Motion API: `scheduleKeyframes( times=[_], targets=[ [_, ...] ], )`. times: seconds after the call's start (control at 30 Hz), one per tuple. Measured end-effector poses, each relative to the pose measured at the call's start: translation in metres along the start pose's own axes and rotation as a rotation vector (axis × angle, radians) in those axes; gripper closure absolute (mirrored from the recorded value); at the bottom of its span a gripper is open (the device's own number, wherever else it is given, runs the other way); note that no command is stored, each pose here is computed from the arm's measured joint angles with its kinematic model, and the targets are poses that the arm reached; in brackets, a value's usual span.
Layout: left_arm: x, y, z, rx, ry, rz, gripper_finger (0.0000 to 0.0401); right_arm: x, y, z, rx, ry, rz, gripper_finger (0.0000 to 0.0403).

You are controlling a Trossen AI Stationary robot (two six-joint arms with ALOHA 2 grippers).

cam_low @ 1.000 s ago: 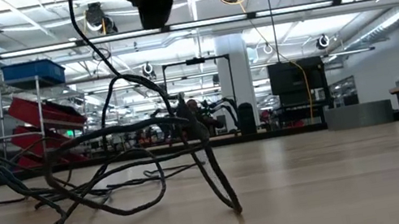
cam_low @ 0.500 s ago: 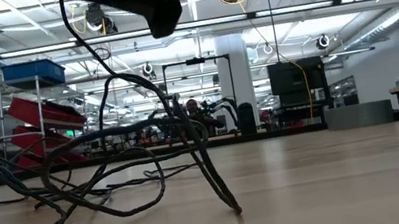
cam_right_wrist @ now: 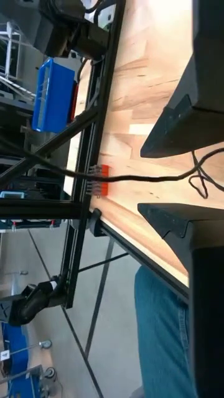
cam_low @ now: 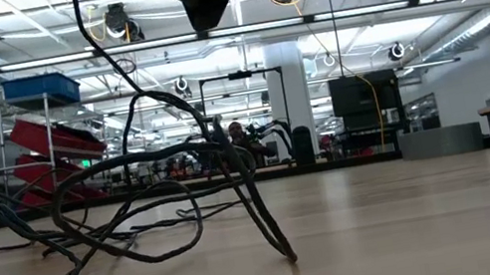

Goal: Coil cords
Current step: Coil the black wire onto the spool

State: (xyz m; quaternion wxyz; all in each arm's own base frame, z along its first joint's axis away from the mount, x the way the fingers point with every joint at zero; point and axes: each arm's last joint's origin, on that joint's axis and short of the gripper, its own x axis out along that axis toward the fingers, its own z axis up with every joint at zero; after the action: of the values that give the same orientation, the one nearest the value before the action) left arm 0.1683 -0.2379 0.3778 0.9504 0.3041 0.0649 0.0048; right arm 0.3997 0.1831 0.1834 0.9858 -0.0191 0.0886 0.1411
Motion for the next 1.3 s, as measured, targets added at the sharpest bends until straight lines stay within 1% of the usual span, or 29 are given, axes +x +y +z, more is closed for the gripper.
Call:
scheduleKeyframes(
  times=[0.07,0.17,0.27,0.37,0.5,0.57,0.67,0.83,1.0,1.1,1.2,1.3],
  targets=[
    [0.000,0.000,0.000,0.000,0.000,0.000,0.0399,0.000,0.000,0.000,0.000,0.000,0.000,0.0294],
    [0.000,0.000,0.000,0.000,0.000,0.000,0.0399,0.000,0.000,-0.001,-0.001,0.006,0.003,0.0311],
    [0.000,0.000,0.000,0.000,0.000,0.000,0.0399,0.000,0.000,-0.002,-0.004,0.021,0.005,0.0336],
    [0.000,0.000,0.000,0.001,0.000,0.000,0.0399,0.000,0.001,-0.002,-0.005,0.033,0.032,0.0363],
    [0.000,0.000,0.000,0.001,0.000,0.000,0.0399,-0.001,0.001,-0.001,-0.002,0.032,0.030,0.0397],
    [0.000,0.000,0.000,0.001,-0.005,-0.012,0.0399,-0.001,0.001,-0.002,-0.001,0.035,0.030,0.0399],
    [0.000,-0.002,0.001,0.003,-0.027,-0.065,0.0399,-0.002,-0.001,-0.001,0.001,0.042,0.017,0.0400],
    [0.000,-0.004,0.002,0.004,-0.063,-0.149,0.0399,-0.004,-0.013,0.007,0.006,0.040,-0.035,0.0401],
    [-0.001,-0.007,0.003,0.004,-0.106,-0.247,0.0399,-0.008,-0.023,0.015,0.007,0.044,-0.059,0.0402],
    [-0.001,-0.009,0.004,0.008,-0.136,-0.318,0.0399,-0.011,-0.026,0.023,0.005,0.018,-0.069,0.0402],
    [0.001,-0.009,0.004,0.007,-0.162,-0.382,0.0399,-0.012,-0.028,0.032,-0.005,-0.007,-0.114,0.0402],
    [0.005,-0.007,0.004,0.005,-0.181,-0.416,0.0399,-0.009,-0.029,0.046,-0.008,-0.041,-0.121,0.0402]
  ],
)
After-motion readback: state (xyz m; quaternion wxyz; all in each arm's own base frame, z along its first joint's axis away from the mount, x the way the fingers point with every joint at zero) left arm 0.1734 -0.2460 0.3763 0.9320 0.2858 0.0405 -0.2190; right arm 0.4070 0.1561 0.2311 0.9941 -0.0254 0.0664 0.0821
